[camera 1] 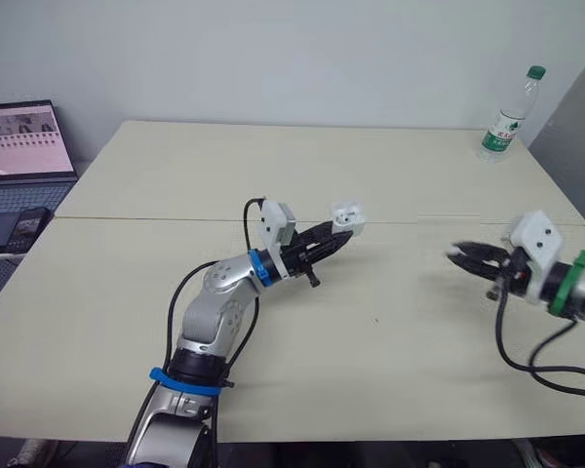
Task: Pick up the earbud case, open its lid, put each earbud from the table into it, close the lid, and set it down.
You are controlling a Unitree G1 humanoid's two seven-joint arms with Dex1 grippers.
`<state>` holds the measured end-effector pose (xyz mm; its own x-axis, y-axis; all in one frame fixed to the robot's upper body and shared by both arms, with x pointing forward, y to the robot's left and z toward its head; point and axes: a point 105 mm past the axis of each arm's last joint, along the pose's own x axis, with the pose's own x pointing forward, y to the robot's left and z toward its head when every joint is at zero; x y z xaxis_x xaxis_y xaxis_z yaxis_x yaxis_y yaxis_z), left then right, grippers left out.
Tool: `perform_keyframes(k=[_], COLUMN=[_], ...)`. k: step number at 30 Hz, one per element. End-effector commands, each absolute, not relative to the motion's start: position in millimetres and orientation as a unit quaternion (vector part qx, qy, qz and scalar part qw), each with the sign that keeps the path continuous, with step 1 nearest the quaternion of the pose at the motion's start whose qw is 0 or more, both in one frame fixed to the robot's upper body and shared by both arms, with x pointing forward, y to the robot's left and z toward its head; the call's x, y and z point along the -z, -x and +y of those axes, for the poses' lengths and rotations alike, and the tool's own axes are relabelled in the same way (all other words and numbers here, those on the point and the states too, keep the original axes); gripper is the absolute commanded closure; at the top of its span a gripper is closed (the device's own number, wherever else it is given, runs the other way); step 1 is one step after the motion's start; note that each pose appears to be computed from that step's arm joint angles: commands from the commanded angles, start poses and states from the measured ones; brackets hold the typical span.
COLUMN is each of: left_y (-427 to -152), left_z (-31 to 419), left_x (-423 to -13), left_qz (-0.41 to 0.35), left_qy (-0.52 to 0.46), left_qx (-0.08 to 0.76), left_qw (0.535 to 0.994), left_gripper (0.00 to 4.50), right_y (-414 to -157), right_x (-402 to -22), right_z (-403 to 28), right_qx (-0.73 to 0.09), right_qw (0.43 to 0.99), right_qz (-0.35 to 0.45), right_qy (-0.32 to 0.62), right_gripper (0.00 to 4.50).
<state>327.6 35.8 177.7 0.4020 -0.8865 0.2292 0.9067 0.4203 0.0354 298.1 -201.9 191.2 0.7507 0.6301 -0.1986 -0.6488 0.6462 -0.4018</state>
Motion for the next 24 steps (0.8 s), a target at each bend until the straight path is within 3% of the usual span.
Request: perform_keyframes(k=[1,9,24], left_y=[-328,-330,-330], left_z=[29,24,27], left_x=[-192,-202,-203], left_qz=[-0.132,-0.145,-0.147], left_qy=[0.045,0.049,0.049], left_qx=[0.541,0.541,0.537], left_qw=[0.830,0.827,0.829], left_gripper=[3.72,3.72,3.72], right_y=[-305,-312,-309], right_x=[-227,-258,-243], right_z=[-165,-114,-96], right_qx=[-0.358,-0.351,-0.379], right_qw=[0.904,0.910,0.899], right_qz=[-0.086,-0.188,-0.188], right_qy=[0.218,0.112,0.113], right_gripper=[4.11,4.11,4.11])
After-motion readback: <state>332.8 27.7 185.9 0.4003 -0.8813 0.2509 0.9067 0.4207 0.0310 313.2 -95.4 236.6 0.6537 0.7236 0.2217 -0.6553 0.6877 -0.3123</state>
